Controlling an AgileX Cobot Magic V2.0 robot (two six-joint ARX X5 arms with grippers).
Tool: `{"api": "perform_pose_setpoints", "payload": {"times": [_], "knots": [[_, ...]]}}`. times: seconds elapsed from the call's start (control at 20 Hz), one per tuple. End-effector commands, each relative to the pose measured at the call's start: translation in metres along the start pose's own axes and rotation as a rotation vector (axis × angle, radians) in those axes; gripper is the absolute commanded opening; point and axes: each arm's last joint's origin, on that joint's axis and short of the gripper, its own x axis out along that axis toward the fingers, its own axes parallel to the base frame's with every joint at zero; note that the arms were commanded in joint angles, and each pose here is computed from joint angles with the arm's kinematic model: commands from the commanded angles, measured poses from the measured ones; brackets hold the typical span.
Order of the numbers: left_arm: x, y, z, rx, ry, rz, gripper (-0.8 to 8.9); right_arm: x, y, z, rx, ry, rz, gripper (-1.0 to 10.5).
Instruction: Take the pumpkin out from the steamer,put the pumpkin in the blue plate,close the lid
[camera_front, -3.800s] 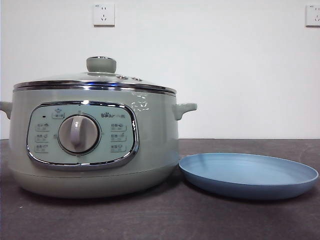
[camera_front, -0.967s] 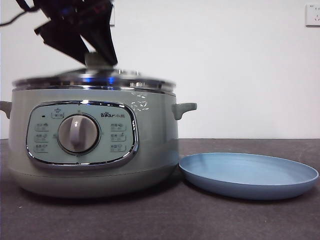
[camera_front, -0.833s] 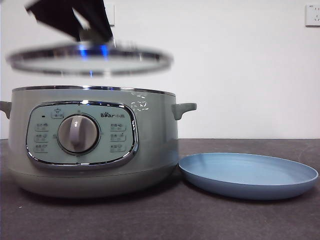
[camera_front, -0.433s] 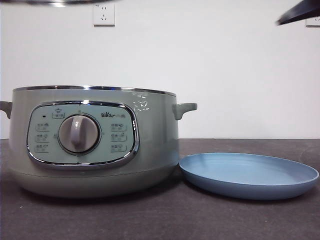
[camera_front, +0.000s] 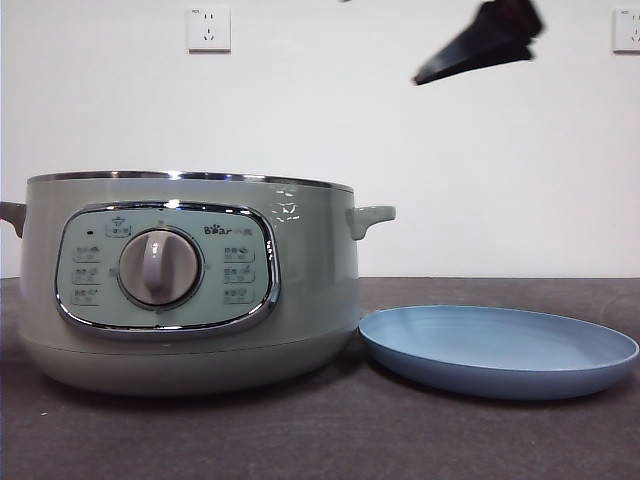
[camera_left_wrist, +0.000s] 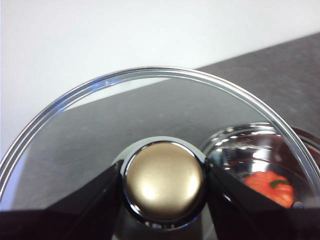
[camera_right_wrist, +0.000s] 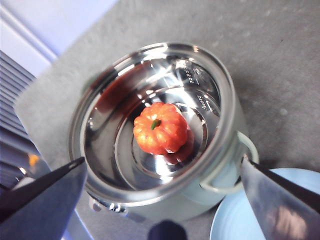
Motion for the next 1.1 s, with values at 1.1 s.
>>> {"api": "perform_pose_setpoints", "payload": {"times": [1.1], "knots": [[-0.017, 0.009, -0.005, 0.018, -0.001, 0.106, -0.08, 0.226, 0.044, 0.009, -0.39, 0.574, -0.136, 6.0]]}}
